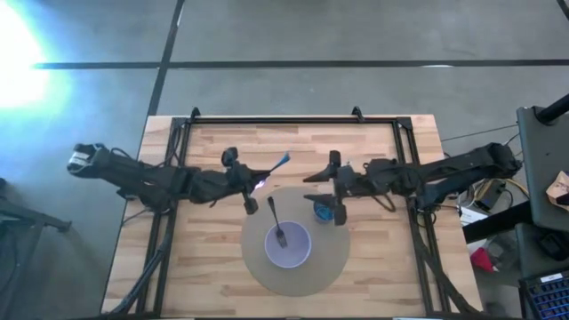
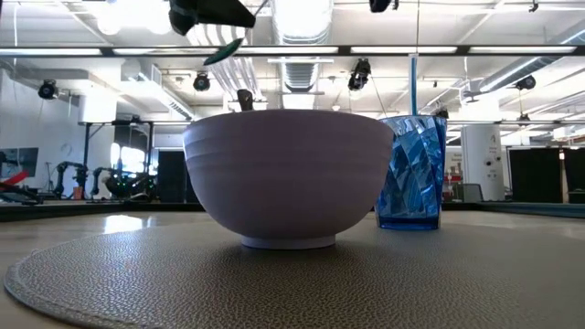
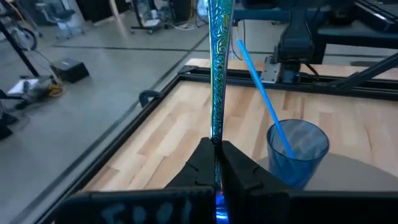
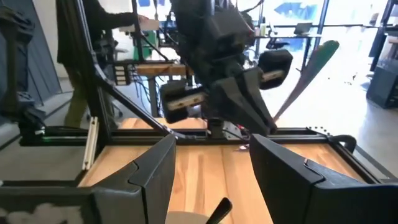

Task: Pick & Place Utensil
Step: Put the spoon into the bowl

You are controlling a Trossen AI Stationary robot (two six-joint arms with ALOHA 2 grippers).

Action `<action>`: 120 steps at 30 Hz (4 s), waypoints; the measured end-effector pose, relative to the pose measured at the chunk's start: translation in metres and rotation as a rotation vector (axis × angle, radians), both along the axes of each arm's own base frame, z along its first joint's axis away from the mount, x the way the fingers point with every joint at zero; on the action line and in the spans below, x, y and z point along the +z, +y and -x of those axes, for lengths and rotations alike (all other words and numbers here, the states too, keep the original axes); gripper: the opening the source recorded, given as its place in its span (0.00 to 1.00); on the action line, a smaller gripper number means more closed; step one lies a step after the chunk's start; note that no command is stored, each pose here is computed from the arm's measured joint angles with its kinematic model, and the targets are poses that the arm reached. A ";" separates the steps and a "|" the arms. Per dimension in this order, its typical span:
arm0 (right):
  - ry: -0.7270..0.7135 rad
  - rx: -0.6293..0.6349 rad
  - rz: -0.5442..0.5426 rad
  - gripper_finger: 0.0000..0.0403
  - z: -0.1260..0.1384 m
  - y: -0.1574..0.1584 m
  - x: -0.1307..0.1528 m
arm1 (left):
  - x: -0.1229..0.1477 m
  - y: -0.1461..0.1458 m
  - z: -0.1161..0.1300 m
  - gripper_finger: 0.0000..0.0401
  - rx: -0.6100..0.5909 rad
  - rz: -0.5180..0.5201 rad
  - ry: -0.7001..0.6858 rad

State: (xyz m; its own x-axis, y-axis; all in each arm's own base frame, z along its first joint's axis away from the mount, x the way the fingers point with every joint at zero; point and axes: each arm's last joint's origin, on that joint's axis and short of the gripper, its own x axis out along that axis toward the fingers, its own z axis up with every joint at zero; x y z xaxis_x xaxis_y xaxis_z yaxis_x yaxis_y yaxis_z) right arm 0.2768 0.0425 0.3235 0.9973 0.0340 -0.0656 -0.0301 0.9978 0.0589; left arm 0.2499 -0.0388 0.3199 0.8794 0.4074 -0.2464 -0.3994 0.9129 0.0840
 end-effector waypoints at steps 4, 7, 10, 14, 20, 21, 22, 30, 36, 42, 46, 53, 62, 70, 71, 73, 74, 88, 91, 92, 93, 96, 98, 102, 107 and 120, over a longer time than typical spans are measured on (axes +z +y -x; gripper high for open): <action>0.016 -0.001 0.002 0.50 -0.016 0.003 -0.001 | 0.000 -0.016 0.003 0.01 -0.004 -0.012 -0.007; 0.029 0.000 0.002 0.50 -0.029 0.005 -0.002 | -0.003 -0.027 0.004 0.01 0.009 -0.027 -0.003; 0.034 0.005 0.006 0.50 -0.041 0.009 0.000 | -0.007 -0.035 0.004 0.01 0.048 -0.058 0.005; 0.071 0.002 0.035 0.50 -0.054 0.013 0.001 | -0.011 -0.043 0.004 0.01 0.098 -0.092 0.011; 0.119 -0.111 0.086 0.50 -0.070 0.018 0.001 | -0.016 -0.052 0.004 0.01 0.147 -0.126 0.017; 0.128 -0.135 0.092 0.50 -0.072 0.019 0.001 | -0.017 -0.053 0.004 0.01 0.153 -0.132 0.019; 0.142 -0.161 0.100 0.50 -0.074 0.019 0.000 | -0.018 -0.054 0.004 0.01 0.157 -0.136 0.020; 0.120 -0.277 0.109 0.50 -0.086 0.020 -0.002 | -0.022 -0.057 0.005 0.01 0.188 -0.139 0.007; 0.082 -0.320 0.100 0.49 -0.091 0.020 0.003 | -0.025 -0.056 0.006 0.01 0.194 -0.143 0.009; 0.042 -0.357 0.084 0.46 -0.094 0.019 0.008 | -0.026 -0.056 0.006 0.01 0.202 -0.145 0.006; 0.037 -0.422 0.090 0.44 -0.096 0.016 0.008 | -0.026 -0.056 0.006 0.01 0.202 -0.145 0.006; 0.017 -0.432 0.089 0.37 -0.099 0.016 0.007 | -0.026 -0.056 0.006 0.01 0.201 -0.145 0.006; 0.019 -0.431 0.108 0.15 -0.099 0.016 0.008 | -0.028 -0.056 0.006 0.01 0.203 -0.152 0.014; 0.022 -0.396 0.125 0.03 -0.099 0.018 0.007 | -0.031 -0.055 0.007 0.02 0.197 -0.166 0.027; 0.022 -0.394 0.126 0.03 -0.099 0.018 0.007 | -0.031 -0.055 0.007 0.02 0.196 -0.170 0.030; 0.023 -0.391 0.130 0.03 -0.099 0.018 0.007 | -0.031 -0.055 0.007 0.02 0.197 -0.172 0.031; 0.023 -0.390 0.133 0.03 -0.099 0.018 0.007 | -0.031 -0.055 0.007 0.03 0.196 -0.171 0.031; 0.037 -0.410 0.172 0.03 -0.097 0.016 0.009 | -0.031 -0.056 0.007 0.13 0.174 -0.227 0.068; 0.046 -0.403 0.182 0.03 -0.094 0.016 0.011 | -0.031 -0.056 0.007 0.18 0.172 -0.238 0.074; 0.051 -0.403 0.185 0.03 -0.092 0.016 0.013 | -0.031 -0.056 0.007 0.21 0.172 -0.238 0.074; 0.057 -0.404 0.187 0.03 -0.090 0.015 0.014 | -0.031 -0.055 0.007 0.23 0.172 -0.238 0.074; 0.075 -0.402 0.194 0.03 -0.083 0.014 0.020 | -0.030 -0.055 0.008 0.29 0.172 -0.237 0.071; 0.092 -0.390 0.200 0.03 -0.078 0.015 0.023 | -0.029 -0.055 0.009 0.33 0.173 -0.234 0.066; 0.125 -0.376 0.210 0.03 -0.066 0.013 0.030 | -0.026 -0.054 0.011 0.39 0.177 -0.226 0.054; 0.143 -0.323 0.173 0.03 -0.048 0.011 0.042 | -0.022 -0.052 0.014 0.41 0.175 -0.210 0.036; 0.172 -0.166 0.029 0.03 0.005 0.004 0.073 | -0.019 -0.051 0.016 0.41 0.157 -0.195 0.026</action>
State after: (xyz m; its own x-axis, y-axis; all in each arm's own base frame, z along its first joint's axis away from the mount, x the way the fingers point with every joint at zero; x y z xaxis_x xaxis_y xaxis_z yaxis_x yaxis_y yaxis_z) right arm 0.2721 0.0467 0.3962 0.9629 -0.1342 -0.2340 0.1427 0.9896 0.0197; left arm 0.2340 -0.0902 0.3010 0.7962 0.5803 -0.1714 -0.5301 0.8055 0.2649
